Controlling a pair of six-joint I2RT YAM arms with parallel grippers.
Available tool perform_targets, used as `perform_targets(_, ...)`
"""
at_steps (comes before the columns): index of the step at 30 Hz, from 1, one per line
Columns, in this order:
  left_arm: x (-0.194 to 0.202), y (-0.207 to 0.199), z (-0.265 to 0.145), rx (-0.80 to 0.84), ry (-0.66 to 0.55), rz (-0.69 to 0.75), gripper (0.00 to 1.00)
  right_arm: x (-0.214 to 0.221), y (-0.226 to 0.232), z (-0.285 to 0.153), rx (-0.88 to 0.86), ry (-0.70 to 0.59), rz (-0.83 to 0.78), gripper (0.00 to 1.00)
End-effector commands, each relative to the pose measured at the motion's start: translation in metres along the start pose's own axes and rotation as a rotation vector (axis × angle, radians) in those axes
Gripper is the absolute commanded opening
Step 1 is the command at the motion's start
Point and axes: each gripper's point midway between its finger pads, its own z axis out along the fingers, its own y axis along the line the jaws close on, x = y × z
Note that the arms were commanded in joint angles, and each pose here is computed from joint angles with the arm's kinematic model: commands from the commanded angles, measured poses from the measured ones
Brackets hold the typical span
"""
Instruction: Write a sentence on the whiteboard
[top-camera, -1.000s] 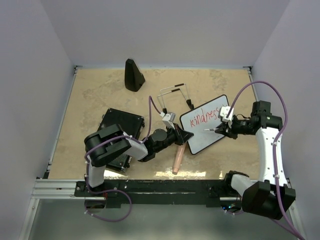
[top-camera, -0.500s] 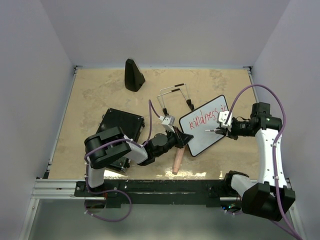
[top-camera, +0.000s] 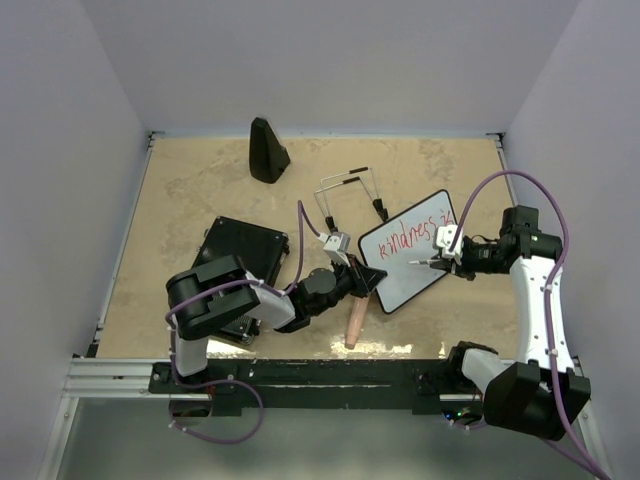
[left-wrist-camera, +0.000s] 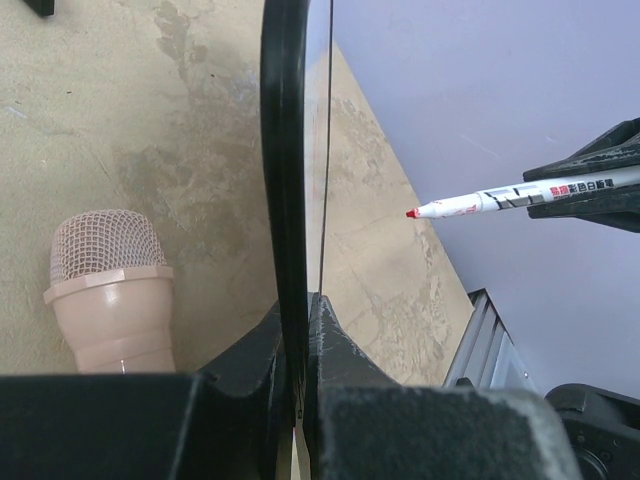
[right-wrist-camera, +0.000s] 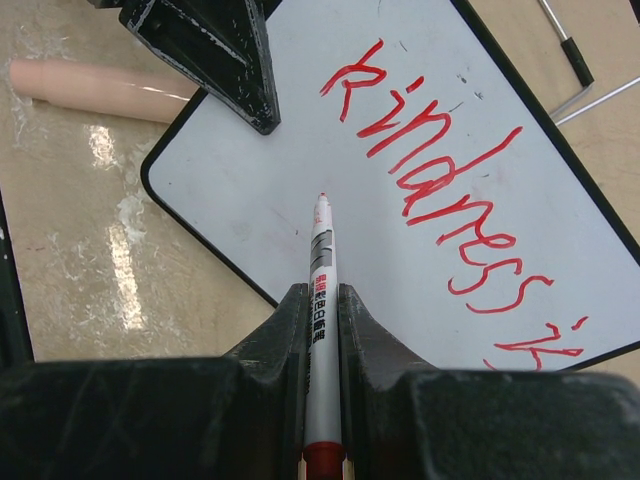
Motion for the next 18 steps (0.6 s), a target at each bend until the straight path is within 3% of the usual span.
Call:
perform_targets(1, -0.0220, -0.0121, -0.0030, 0.014, -0.074, 0.048, 0.00, -0.0119, -0.0050, -0.0007, 0.022, -0.041, -0.022, 0.00)
perform_targets(18, -0.0166, -0.0170, -0.0014, 0.048, -0.068, 0.031, 0.00, -0.0187, 0.0012, -0.0015, 0.008, -0.058, -0.073, 0.00)
